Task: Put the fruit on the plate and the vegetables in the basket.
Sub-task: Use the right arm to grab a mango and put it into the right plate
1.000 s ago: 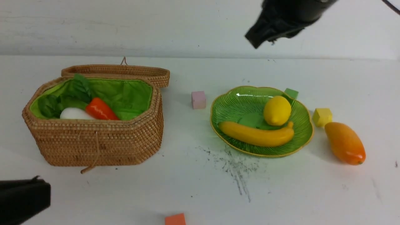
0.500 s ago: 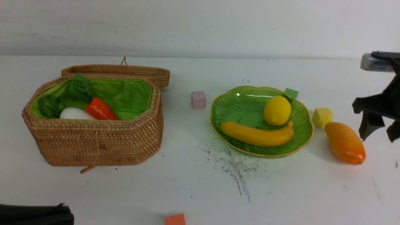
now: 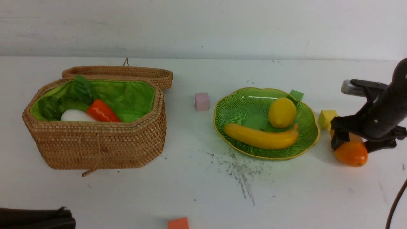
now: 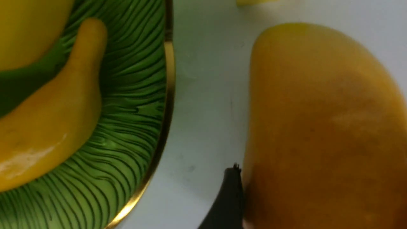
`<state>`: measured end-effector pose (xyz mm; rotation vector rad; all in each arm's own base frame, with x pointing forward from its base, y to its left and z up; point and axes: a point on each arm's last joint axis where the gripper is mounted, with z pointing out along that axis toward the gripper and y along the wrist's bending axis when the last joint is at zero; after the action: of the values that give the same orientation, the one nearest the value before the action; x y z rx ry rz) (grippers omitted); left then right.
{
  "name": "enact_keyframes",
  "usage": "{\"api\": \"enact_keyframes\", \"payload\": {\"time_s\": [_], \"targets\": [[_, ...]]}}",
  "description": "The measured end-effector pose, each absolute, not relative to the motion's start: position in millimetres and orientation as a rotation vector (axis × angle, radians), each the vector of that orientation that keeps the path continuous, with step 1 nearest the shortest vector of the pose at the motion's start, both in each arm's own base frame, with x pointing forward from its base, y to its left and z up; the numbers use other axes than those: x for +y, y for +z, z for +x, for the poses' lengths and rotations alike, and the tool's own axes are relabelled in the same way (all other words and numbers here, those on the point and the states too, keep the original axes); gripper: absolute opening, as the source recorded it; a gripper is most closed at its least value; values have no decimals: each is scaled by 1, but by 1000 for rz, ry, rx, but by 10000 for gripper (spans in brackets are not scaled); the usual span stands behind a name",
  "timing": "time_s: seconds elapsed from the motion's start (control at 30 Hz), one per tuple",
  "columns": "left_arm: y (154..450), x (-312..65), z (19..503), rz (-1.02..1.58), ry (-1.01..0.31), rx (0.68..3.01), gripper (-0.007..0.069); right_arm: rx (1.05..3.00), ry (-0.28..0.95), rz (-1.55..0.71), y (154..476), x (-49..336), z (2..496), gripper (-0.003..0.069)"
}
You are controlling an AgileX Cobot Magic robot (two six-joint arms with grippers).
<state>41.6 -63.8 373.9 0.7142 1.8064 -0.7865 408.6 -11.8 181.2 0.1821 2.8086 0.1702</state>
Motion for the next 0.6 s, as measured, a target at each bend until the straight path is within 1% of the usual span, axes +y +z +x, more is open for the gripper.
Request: {"api": "enact_keyframes", "payload": {"time_s": [0.1,0.17,0.23,0.33,0.5,0.57,0.6], "targets": [[374,-64,42,714,-786,1806,18,2833,174,159,170,-11,411,630],[374,-64,42,714,-786,1806,18,2842,183,150,165,-11,411,598],[374,-64,42,714,-787,1806,20,2843,188,146,165,-11,411,581],[374,-64,42,714,-787,1806,22,2855,195,144,168,-10,411,581],[374,-64,42,713,-787,1805,27,2823,220,131,201,-9,414,581],[375,-63,43,705,-779,1790,29,2738,313,136,241,1,415,581],[376,-63,43,702,-774,1784,29,2700,345,119,254,7,416,581]]}}
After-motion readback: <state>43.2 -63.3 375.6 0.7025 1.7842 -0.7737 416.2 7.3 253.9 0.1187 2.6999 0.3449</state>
